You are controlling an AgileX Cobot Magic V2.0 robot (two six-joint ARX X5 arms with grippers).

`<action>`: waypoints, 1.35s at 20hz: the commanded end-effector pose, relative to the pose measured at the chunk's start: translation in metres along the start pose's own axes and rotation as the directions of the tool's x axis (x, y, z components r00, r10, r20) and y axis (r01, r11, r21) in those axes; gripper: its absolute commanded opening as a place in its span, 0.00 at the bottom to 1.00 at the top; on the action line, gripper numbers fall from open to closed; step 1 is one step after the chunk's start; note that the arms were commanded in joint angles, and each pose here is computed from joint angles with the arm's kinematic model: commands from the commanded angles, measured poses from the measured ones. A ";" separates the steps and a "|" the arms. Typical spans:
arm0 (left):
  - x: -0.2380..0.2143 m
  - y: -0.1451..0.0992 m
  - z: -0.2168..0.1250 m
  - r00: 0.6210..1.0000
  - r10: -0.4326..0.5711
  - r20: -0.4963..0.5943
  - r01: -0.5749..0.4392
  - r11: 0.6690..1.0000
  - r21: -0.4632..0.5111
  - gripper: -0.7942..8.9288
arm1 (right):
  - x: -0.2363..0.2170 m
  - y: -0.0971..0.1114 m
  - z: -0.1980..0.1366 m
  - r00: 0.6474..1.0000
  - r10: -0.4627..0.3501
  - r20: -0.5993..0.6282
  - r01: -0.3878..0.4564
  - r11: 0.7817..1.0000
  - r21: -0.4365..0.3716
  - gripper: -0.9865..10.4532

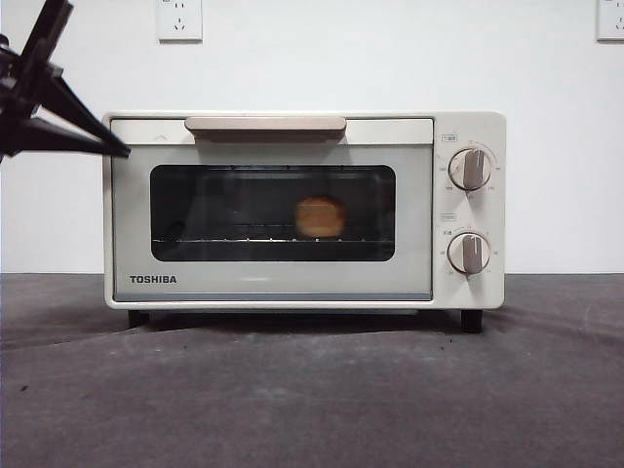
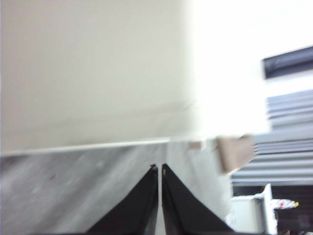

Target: The left arm flap open the oven, the right arm pick bread and place it into oven, the left arm flap close the oven

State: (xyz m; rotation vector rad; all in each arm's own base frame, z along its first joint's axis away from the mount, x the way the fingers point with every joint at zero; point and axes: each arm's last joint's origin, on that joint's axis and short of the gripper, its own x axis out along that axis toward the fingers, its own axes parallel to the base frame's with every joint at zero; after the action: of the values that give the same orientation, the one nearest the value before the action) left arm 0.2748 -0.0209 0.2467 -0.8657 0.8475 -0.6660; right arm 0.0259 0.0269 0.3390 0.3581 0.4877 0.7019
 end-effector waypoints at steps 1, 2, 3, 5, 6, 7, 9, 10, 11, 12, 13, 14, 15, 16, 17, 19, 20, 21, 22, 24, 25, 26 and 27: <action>-0.004 -0.014 0.010 0.999 -0.044 0.021 0.044 0.999 0.001 0.10 | -0.003 0.002 0.004 1.000 0.018 0.018 -0.018 1.000 0.006 0.39; -0.006 -0.018 0.010 0.998 -0.055 0.023 0.055 0.998 0.014 0.10 | -0.003 0.002 0.004 1.000 0.018 0.018 -0.018 1.000 0.006 0.39; -0.008 -0.022 0.010 0.998 -0.064 0.029 0.063 0.998 0.028 0.10 | -0.003 0.002 0.004 1.000 0.019 0.018 -0.019 1.000 0.006 0.39; -0.014 -0.031 0.009 0.996 -0.079 0.043 0.076 0.995 0.071 0.10 | -0.003 0.002 0.004 1.000 0.019 0.018 -0.019 1.000 0.006 0.39; -0.017 -0.036 0.008 0.995 -0.090 0.045 0.085 0.991 0.101 0.10 | -0.003 0.002 0.004 1.000 0.019 0.018 -0.019 1.000 0.002 0.39; -0.022 -0.042 0.007 0.993 -0.108 0.046 0.100 0.983 0.156 0.10 | -0.003 0.002 0.004 1.000 0.020 0.018 -0.020 1.000 -0.003 0.39; -0.029 -0.052 0.004 0.991 -0.125 0.047 0.111 0.968 0.225 0.10 | -0.003 0.002 0.004 1.000 0.019 0.018 -0.019 1.000 -0.010 0.39; -0.035 -0.059 0.000 0.991 -0.124 0.048 0.108 0.963 0.247 0.10 | -0.003 0.002 0.004 1.000 0.019 0.018 -0.019 1.000 -0.022 0.39; -0.039 -0.064 -0.002 0.991 -0.122 0.050 0.104 0.957 0.271 0.10 | -0.003 0.002 0.004 1.000 0.019 0.017 -0.019 0.999 -0.035 0.39; -0.043 -0.069 -0.005 0.992 -0.119 0.050 0.099 0.949 0.298 0.10 | -0.002 0.002 0.004 1.000 0.017 0.015 -0.017 0.999 -0.044 0.39; -0.049 -0.076 -0.010 0.992 -0.120 0.050 0.096 0.935 0.342 0.10 | -0.001 0.003 0.004 1.000 0.015 0.010 -0.014 0.998 -0.058 0.39; -0.052 -0.080 -0.014 0.992 -0.117 0.053 0.089 0.924 0.372 0.10 | 0.000 0.003 0.004 1.000 0.014 0.008 -0.013 0.998 -0.066 0.39; -0.055 -0.084 -0.019 0.992 -0.111 0.055 0.080 0.913 0.399 0.10 | 0.002 0.003 0.005 1.000 0.011 0.004 -0.011 0.997 -0.078 0.39; -0.059 -0.090 -0.026 0.993 -0.103 0.056 0.068 0.896 0.438 0.10 | 0.004 0.003 0.005 1.000 0.007 -0.002 -0.008 0.996 -0.094 0.39; -0.063 -0.094 -0.032 0.994 -0.093 0.057 0.056 0.881 0.470 0.10 | 0.005 0.004 0.006 1.000 0.003 -0.006 -0.003 0.994 -0.110 0.39; -0.072 -0.101 -0.047 0.996 -0.053 0.071 0.008 0.849 0.528 0.10 | 0.011 0.004 0.007 1.000 -0.007 -0.020 0.004 0.987 -0.158 0.39; -0.076 -0.104 -0.053 0.996 -0.029 0.085 -0.023 0.835 0.549 0.10 | 0.013 0.005 0.008 1.000 -0.014 -0.025 0.009 0.985 -0.175 0.39; -0.082 -0.106 -0.059 0.994 0.001 0.105 -0.061 0.821 0.567 0.10 | 0.016 0.005 0.008 0.999 -0.019 -0.031 0.013 0.980 -0.196 0.39; -0.088 -0.109 -0.067 0.992 0.028 0.127 -0.098 0.807 0.583 0.10 | 0.018 0.005 0.009 0.999 -0.032 -0.033 0.024 0.975 -0.219 0.39; -0.097 -0.113 -0.078 0.985 0.060 0.163 -0.147 0.788 0.598 0.10 | 0.022 0.005 0.010 0.998 -0.060 -0.031 0.050 0.965 -0.256 0.39; -0.104 -0.117 -0.085 0.979 0.068 0.190 -0.172 0.775 0.608 0.10 | 0.024 0.005 0.011 0.997 -0.075 -0.027 0.064 0.959 -0.275 0.39; -0.109 -0.120 -0.091 0.975 0.072 0.212 -0.190 0.766 0.614 0.10 | 0.026 0.005 0.012 0.996 -0.081 -0.022 0.071 0.954 -0.290 0.39; -0.114 -0.123 -0.096 0.970 0.067 0.234 -0.203 0.755 0.623 0.10 | 0.027 0.006 0.013 0.996 -0.085 -0.017 0.076 0.950 -0.302 0.39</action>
State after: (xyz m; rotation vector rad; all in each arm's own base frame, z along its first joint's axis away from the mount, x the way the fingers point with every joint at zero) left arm 0.1201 -0.0283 0.3494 -0.2760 0.4837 -0.6670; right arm 0.0484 0.0474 0.3391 0.0810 0.4497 0.6714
